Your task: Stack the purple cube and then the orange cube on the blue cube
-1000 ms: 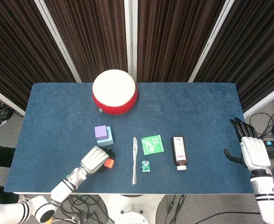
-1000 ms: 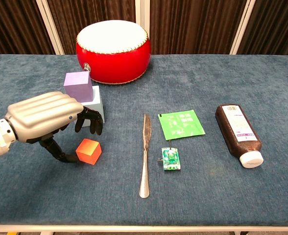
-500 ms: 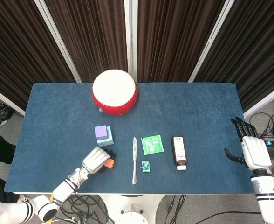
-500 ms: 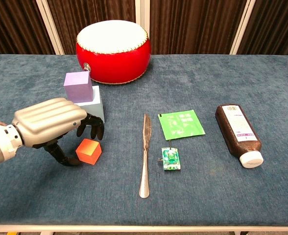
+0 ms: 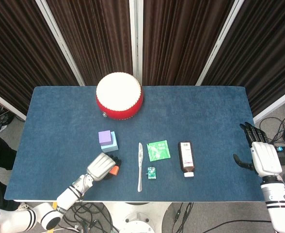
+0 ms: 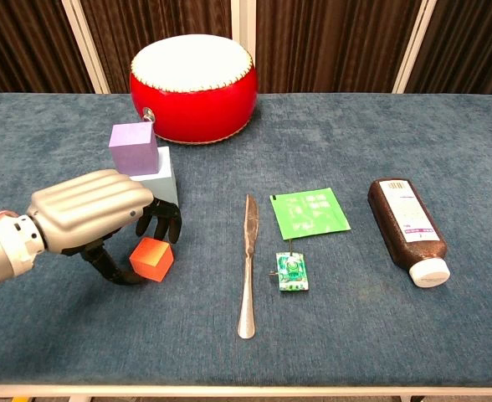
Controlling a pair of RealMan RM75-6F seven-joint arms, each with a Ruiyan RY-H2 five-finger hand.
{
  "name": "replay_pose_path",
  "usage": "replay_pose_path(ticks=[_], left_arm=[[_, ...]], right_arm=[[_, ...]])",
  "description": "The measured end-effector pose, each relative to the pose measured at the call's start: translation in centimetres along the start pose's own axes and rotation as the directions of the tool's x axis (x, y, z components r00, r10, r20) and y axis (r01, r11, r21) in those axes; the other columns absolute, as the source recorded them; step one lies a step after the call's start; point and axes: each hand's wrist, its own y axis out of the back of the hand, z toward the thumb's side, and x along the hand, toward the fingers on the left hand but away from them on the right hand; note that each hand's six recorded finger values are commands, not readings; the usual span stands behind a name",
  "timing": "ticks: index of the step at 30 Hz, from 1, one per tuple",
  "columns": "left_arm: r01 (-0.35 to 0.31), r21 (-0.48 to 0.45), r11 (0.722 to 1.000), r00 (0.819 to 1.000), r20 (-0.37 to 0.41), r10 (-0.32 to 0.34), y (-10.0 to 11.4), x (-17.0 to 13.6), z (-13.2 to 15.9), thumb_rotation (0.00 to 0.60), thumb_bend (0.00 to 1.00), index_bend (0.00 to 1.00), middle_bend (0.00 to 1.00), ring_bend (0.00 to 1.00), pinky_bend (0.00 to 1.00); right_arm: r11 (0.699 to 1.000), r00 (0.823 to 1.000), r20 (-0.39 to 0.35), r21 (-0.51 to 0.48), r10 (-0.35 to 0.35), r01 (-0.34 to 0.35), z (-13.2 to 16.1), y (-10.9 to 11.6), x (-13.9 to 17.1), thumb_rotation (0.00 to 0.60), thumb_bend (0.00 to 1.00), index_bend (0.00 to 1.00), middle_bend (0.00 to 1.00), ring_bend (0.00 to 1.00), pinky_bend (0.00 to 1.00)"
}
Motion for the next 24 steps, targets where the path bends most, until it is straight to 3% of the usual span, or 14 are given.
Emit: replay_pose_path(ticks=[24], left_arm=[[-0.033, -0.008, 0.999, 0.998, -0.049, 0.033, 1.5, -1.6, -1.8, 0.600, 0.26, 0.54, 0.64, 0.55, 0.64]], right_arm=[[1.000, 1.000, 0.004, -0.003, -0.005, 0.005, -0.1, 0.1, 0.0, 0.600, 0.22, 0.00, 0.00, 0.00, 0.00]])
